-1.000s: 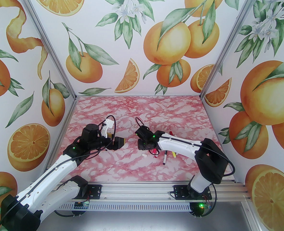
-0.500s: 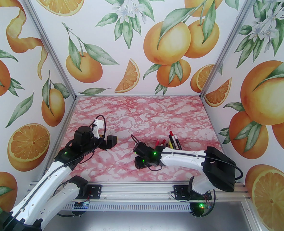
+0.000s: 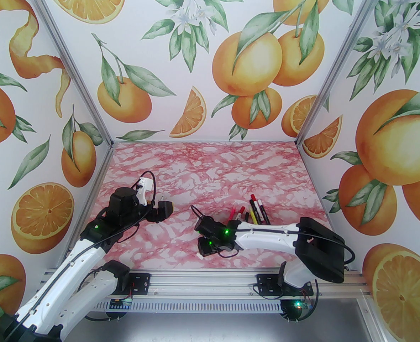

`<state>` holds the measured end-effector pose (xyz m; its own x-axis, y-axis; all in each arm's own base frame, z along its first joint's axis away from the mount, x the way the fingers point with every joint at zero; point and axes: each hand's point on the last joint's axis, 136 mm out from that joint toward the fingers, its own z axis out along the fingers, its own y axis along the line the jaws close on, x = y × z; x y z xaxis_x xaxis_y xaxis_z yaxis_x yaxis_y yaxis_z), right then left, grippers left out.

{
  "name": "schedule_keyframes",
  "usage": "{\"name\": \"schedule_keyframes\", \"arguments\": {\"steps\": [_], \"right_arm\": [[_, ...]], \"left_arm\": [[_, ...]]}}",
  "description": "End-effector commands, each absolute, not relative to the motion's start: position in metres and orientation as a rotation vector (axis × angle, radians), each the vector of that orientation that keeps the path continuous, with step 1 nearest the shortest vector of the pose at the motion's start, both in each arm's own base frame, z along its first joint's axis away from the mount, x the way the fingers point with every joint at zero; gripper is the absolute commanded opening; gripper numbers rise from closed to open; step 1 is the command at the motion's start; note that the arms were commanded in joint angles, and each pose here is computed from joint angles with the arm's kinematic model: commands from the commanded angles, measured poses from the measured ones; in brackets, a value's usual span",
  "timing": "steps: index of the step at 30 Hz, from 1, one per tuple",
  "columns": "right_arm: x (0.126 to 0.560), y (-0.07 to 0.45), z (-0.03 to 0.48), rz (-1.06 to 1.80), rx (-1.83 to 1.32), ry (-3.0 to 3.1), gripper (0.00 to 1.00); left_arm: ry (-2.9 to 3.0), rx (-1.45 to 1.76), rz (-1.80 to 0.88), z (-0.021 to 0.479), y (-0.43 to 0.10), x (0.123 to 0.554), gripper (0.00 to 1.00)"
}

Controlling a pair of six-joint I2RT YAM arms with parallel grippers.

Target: Open the pen caps

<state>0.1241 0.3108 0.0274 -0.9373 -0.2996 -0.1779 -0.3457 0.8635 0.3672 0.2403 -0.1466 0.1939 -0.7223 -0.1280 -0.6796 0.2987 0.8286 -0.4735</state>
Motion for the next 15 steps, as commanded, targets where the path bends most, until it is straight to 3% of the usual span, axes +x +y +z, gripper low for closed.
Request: {"name": "schedule_keyframes", "arguments": {"steps": [1,9,15], "right_arm": [[0.102,0.334,0.05,0.755,-0.681,2.84,0.18],[0.039,0.366,0.051,0.857,-1.004,2.82,0.12],[0.033,0.369,0.033,0.788,-1.034,2.852,0.1]], "left_arm": [[2.267,0.112,-0.73,0.197,-0.142,0.237,1.0],[2.284,0.064,-0.71,0.194,-0.135,0.238,1.0],[2.292,0.055,-0.704,0.193,-0.133,0.237,1.0]]}}
